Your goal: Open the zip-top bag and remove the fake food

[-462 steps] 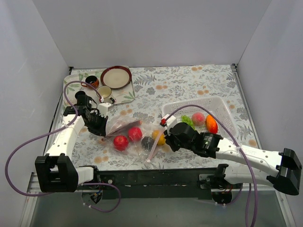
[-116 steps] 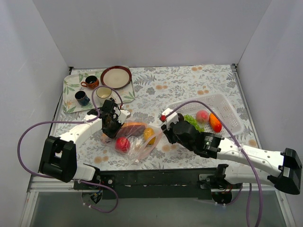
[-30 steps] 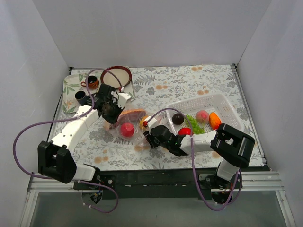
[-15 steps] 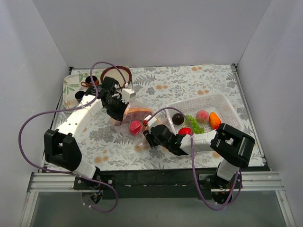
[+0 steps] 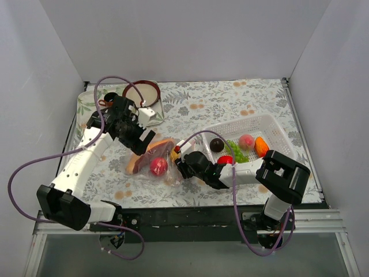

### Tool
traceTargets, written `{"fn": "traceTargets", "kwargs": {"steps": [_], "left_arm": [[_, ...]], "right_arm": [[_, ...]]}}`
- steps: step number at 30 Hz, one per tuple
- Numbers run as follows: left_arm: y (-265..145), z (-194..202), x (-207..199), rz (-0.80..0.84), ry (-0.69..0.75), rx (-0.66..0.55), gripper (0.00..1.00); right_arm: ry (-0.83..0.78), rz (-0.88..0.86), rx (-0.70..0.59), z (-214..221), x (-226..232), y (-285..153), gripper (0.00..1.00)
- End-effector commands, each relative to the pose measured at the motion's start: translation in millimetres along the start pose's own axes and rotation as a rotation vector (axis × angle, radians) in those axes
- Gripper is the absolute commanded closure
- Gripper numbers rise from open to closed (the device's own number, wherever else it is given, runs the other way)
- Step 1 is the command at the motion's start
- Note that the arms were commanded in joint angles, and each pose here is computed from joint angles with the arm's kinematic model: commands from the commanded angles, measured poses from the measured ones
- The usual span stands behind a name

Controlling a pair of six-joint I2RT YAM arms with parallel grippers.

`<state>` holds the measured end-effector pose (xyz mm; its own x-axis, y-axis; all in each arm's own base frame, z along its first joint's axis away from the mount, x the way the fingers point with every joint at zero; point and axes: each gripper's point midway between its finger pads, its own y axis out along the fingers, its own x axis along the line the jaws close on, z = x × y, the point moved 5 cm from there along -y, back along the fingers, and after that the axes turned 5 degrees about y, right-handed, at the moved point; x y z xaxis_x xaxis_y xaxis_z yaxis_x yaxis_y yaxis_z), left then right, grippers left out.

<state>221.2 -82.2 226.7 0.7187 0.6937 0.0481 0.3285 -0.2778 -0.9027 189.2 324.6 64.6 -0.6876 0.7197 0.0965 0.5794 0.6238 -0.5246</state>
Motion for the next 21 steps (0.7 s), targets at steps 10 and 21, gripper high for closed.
{"fn": "traceTargets", "kwargs": {"steps": [10, 21], "left_arm": [[94, -75, -11, 0.133, -0.013, -0.166, 0.36], [150, -65, -11, 0.039, 0.020, -0.147, 0.55]], "right_arm": [[0.031, -0.012, -0.063, -19, 1, 1, 0.51], [0.102, 0.000, -0.084, -20, -11, -8, 0.03]]}}
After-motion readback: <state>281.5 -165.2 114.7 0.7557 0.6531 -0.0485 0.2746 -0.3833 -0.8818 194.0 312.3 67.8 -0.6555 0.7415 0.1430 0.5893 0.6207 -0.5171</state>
